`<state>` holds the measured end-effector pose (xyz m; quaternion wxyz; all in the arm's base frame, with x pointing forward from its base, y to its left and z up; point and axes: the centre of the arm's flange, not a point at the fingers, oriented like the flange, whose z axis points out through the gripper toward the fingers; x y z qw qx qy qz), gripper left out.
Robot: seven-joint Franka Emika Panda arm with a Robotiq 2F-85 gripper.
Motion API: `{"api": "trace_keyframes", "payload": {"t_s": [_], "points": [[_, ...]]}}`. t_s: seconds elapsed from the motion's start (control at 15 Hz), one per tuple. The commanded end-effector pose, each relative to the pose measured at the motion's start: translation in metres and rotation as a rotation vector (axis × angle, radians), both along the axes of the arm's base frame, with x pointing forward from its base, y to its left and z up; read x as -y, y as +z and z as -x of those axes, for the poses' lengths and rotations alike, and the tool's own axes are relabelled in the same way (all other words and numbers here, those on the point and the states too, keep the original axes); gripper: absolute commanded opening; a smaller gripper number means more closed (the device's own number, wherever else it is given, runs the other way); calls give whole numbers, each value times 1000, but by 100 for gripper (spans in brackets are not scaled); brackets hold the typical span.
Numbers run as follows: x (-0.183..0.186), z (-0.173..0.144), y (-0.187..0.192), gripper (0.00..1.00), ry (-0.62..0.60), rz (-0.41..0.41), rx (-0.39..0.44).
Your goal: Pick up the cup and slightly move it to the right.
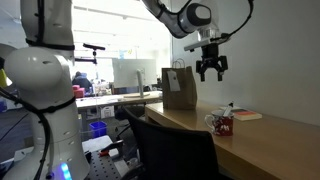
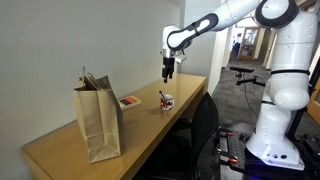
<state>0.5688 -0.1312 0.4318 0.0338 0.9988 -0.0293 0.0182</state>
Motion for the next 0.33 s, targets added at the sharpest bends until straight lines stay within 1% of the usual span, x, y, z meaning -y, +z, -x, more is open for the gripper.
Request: {"api": "trace_keyframes", "payload": {"t_s": [0.0, 0.27], "points": [[-5, 8, 8, 100, -17, 37, -13], [-4, 10, 6, 100, -6, 46, 6]]}}
